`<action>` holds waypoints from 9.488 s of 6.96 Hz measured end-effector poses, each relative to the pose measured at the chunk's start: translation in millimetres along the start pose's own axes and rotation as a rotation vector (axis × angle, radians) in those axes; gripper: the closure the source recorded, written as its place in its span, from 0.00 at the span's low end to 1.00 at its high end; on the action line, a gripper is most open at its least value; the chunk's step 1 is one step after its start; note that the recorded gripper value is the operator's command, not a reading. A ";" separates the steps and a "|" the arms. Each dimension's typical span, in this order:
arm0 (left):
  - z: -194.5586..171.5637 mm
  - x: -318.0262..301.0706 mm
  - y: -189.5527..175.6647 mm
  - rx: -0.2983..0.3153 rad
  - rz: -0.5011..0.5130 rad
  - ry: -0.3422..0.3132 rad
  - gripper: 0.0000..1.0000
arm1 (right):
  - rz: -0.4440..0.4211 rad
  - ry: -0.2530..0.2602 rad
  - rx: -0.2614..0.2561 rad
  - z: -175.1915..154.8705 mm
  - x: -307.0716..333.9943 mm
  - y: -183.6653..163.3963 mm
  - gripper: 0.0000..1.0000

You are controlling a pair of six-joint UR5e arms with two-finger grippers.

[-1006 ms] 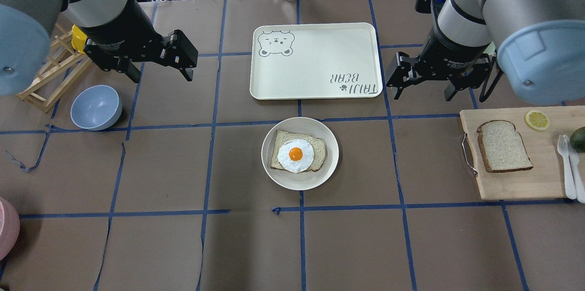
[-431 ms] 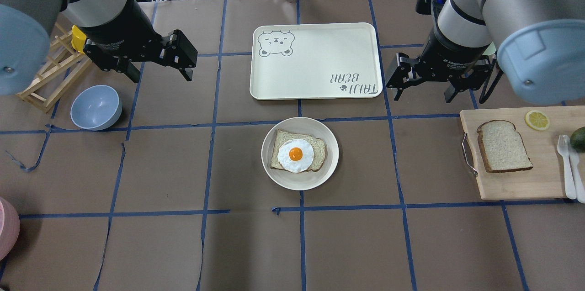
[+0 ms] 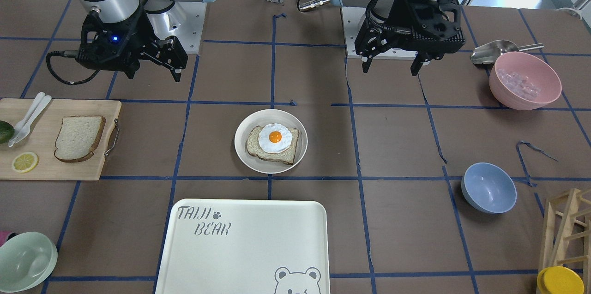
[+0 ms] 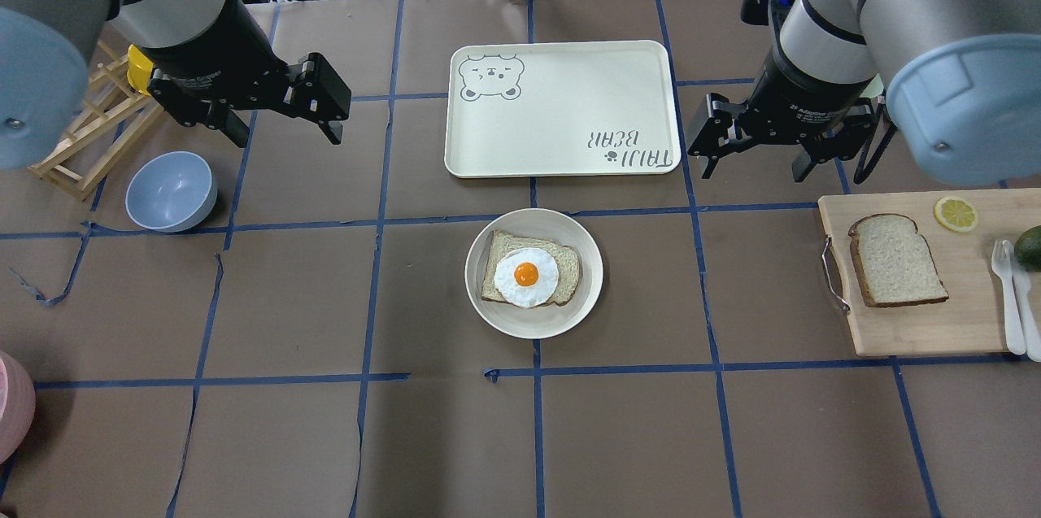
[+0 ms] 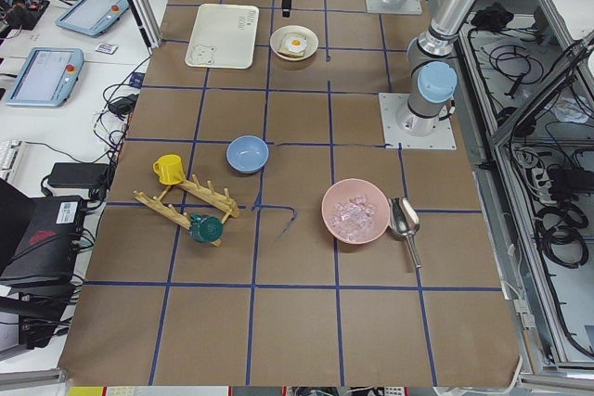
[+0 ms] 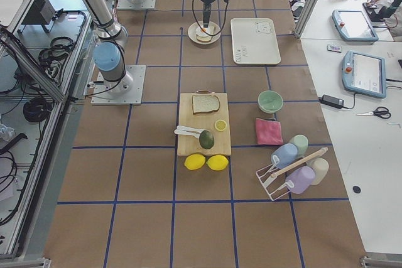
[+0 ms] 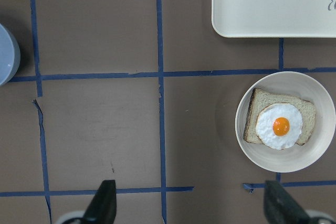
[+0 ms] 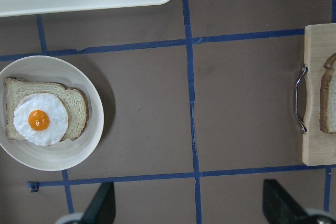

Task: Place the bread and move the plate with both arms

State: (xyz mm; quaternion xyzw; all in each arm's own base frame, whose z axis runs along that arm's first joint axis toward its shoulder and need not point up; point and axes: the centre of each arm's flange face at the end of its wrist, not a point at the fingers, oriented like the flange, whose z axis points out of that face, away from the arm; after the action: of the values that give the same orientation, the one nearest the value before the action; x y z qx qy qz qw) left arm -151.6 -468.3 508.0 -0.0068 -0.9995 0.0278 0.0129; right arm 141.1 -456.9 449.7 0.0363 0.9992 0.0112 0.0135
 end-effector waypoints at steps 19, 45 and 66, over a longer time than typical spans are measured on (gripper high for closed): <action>-0.5 -0.6 -0.3 0.001 -0.001 0.001 0.00 | 0.383 0.217 -0.131 200.7 189.7 -96.3 0.37; -3.2 -0.3 -1.5 0.010 -0.002 0.003 0.00 | 0.442 0.238 -0.272 87.7 141.7 -130.9 1.00; -2.6 -4.7 -3.0 0.013 -0.010 0.002 0.00 | 0.829 0.032 -0.232 170.8 -214.5 -87.4 0.00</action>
State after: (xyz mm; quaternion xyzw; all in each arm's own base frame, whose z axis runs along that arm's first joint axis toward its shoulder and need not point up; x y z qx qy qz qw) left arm -146.8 -471.2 510.6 -0.0015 -0.9993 0.0341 0.0142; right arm 353.5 -556.0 282.6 0.4326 0.8924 0.1284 -0.0036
